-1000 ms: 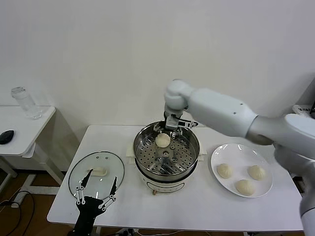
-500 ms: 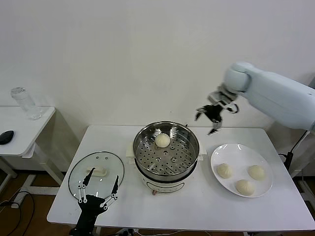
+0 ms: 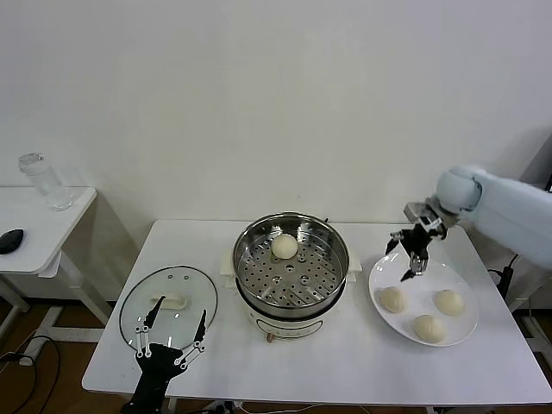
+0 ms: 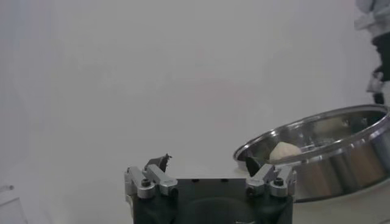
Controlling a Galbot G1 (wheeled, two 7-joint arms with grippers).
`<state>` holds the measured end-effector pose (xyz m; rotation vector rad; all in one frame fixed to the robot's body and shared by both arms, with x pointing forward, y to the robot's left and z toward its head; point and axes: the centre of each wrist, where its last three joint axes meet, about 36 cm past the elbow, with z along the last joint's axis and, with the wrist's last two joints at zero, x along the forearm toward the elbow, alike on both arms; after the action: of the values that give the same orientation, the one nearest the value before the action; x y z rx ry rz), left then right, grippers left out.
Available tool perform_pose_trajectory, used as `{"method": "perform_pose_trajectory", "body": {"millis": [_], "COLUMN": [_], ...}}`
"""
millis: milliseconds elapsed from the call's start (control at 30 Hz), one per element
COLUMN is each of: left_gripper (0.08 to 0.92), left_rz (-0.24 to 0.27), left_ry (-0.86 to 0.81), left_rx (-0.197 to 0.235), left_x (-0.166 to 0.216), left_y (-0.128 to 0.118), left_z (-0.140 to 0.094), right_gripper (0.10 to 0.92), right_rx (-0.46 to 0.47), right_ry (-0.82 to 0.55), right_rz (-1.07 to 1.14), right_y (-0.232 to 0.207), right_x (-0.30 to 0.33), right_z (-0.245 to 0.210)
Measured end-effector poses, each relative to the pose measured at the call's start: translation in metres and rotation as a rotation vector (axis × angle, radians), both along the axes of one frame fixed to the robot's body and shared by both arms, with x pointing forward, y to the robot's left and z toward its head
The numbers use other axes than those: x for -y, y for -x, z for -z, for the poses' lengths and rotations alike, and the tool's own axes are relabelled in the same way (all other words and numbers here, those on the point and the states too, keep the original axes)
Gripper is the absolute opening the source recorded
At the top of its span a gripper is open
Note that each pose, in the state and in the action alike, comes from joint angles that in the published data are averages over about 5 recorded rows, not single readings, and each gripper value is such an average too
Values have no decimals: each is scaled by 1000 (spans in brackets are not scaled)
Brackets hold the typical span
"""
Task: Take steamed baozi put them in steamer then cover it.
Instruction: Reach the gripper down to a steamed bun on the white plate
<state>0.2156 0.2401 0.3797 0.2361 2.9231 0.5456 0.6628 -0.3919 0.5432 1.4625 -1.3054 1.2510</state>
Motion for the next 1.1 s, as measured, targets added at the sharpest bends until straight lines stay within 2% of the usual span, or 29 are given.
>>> {"method": "perform_pose_trajectory", "body": {"millis": [667, 1100], "left_gripper": [823, 823], "left_rz": [-6, -11], "left_ry": [-2, -4], "left_rx": [-1, 0], "left_x": [-1, -3], "left_y": [1, 1], "left_z": [1, 1], "right_gripper": [823, 685], "right_rx": [-12, -1], "right_ry": [14, 21], "right_rz": [53, 36], "right_y": [18, 16], "right_x": [5, -2], "right_z": [68, 76]}}
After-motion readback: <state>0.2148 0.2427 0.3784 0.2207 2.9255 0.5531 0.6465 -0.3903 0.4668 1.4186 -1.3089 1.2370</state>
